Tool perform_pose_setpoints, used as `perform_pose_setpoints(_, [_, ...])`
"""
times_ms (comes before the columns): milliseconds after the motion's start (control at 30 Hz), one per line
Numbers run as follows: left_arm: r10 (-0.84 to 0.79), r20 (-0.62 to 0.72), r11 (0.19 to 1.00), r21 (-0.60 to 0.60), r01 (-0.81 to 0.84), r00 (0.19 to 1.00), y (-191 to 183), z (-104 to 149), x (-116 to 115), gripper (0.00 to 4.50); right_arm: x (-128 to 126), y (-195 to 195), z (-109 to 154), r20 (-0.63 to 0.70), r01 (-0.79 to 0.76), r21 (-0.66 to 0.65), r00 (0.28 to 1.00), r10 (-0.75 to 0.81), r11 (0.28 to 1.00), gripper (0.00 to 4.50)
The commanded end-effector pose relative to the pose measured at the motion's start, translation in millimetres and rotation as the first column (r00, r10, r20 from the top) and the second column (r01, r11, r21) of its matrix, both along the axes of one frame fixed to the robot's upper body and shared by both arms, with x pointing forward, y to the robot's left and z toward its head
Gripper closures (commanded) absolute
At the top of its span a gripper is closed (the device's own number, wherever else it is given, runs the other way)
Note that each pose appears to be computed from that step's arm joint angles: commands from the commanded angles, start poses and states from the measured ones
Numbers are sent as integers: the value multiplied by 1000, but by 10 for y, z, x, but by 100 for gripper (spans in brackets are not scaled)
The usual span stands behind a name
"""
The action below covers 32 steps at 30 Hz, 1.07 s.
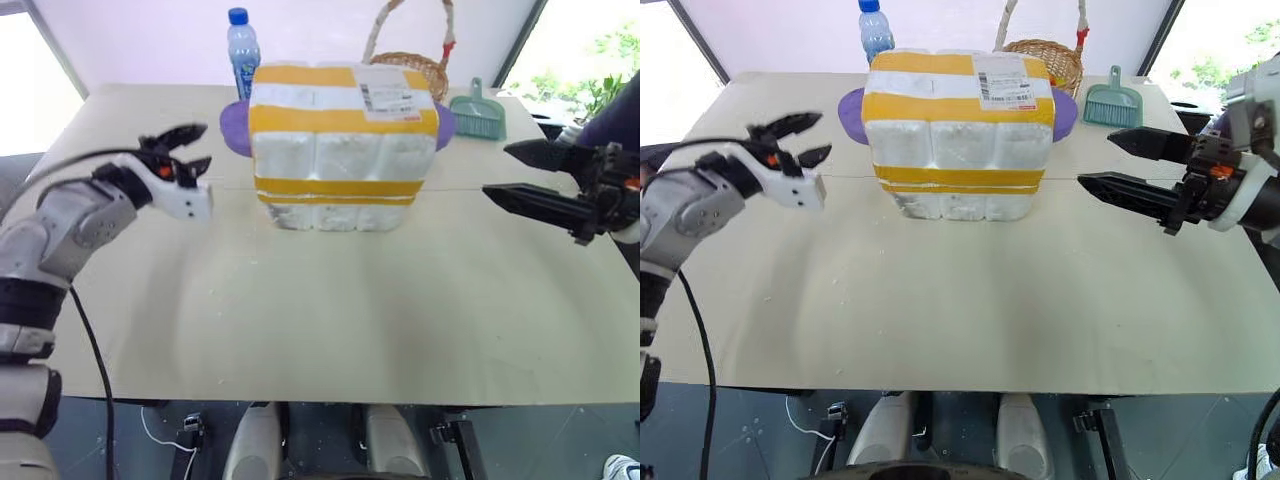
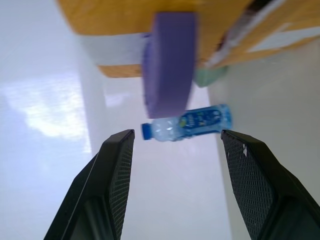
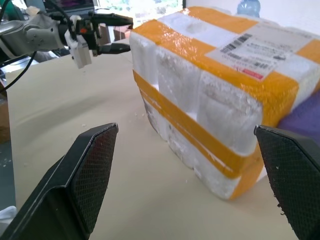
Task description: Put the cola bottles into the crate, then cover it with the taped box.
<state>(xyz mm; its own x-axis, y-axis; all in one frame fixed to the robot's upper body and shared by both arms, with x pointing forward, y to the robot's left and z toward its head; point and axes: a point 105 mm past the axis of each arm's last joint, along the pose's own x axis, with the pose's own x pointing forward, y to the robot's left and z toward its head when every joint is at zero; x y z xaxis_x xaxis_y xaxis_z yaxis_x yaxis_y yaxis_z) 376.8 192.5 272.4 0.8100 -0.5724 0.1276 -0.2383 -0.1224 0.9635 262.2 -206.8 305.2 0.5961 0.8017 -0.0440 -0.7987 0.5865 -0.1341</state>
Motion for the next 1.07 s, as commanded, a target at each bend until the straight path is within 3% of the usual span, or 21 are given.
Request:
perform_pose_setpoints(33, [-37, -26, 998, -61, 36, 999, 7, 59, -58, 162, -12, -11, 93, 44, 4, 7, 999, -4, 1000, 0])
perform_pose_setpoints(133, [-63, -272, 972, -234, -2, 960, 146, -185, -127, 162, -49, -50, 56, 34, 15, -23, 999, -14, 1000, 0])
perform_pose_setpoints(200, [-112, -453, 940, -337, -53, 885, 251, -335, -224, 162, -69, -95, 26, 25, 27, -45, 999, -26, 999, 0])
perform_pose_setpoints(300, [-145, -592, 902, -409, -141, 793, 453, -387, -309, 162, -66, -160, -10, 18, 47, -66, 999, -46, 997, 0])
perform_pose_setpoints(433, [-271, -594, 773, -603, -196, 757, 562, 59, -248, 162, 17, -217, -13, 22, 71, -60, 997, -69, 996, 0])
perform_pose_setpoints(500, [-452, -657, 696, -683, -222, 603, 423, 190, -366, 162, 32, -197, -12, 21, 59, -59, 998, -58, 996, 0])
perform_pose_setpoints(533, [-514, -698, 687, -683, -249, 499, 360, 181, -462, 162, 35, -186, -22, 17, 54, -60, 998, -53, 997, 0])
perform_pose_setpoints(600, [-576, -729, 685, -677, -268, 368, 293, 175, -616, 162, 48, -182, -86, 6, 56, -74, 998, -56, 996, 0])
perform_pose_setpoints(667, [-593, -745, 680, -667, -306, 305, 289, 152, -687, 162, 62, -186, -153, -3, 63, -95, 998, -64, 993, 0])
perform_pose_setpoints(800, [-637, -764, 670, -613, -419, 98, 356, -22, -913, 162, 82, -173, -345, -35, 70, -142, 996, -76, 987, 0])
perform_pose_setpoints(933, [-601, -796, 682, -558, -472, 73, 476, -211, -966, 162, 69, -145, -440, -54, 60, -145, 996, -69, 988, 0])
perform_pose_setpoints(1067, [-639, -759, 636, -611, -472, 122, 497, -130, -906, 162, 99, -129, -453, -55, 61, -145, 996, -69, 988, 0])
